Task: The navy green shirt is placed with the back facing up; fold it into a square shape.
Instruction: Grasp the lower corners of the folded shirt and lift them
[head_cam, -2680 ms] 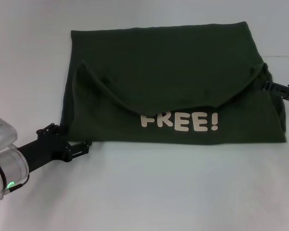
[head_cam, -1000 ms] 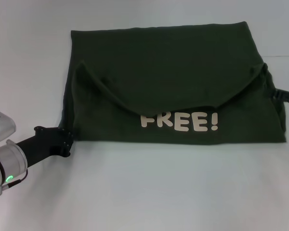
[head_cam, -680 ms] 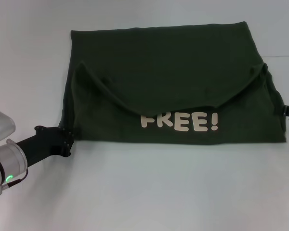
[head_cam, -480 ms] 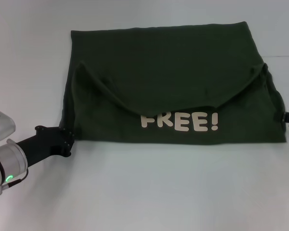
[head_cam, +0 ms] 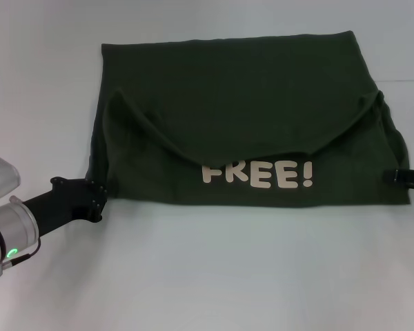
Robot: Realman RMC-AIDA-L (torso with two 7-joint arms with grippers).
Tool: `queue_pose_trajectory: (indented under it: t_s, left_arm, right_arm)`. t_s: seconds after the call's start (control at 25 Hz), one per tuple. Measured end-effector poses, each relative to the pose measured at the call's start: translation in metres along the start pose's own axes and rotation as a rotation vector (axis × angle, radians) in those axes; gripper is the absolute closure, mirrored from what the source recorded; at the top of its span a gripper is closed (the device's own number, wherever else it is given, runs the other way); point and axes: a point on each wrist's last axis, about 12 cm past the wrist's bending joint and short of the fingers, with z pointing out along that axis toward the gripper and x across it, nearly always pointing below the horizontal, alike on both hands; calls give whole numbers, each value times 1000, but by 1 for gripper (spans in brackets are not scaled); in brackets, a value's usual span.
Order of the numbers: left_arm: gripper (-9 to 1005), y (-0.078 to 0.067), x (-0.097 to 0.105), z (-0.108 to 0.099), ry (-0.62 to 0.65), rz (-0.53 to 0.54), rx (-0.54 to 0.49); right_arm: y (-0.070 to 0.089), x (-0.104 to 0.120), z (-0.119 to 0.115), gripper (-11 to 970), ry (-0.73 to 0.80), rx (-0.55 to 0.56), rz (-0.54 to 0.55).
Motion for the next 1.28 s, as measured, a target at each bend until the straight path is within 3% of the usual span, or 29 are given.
queue_pose_trajectory:
  t_s: [0.68, 0.88, 1.28]
  left_arm:
    - [990, 0, 1, 0, 2, -3, 2]
    - [990, -1, 1, 0, 7, -13, 4]
    - [989, -3, 1, -1, 2, -36, 24]
  right_arm:
    - [1, 11, 6, 261, 29, -7, -1]
    - [0, 15, 3, 321, 33, -20, -7]
    - [-2, 17, -5, 729, 23, -45, -15]
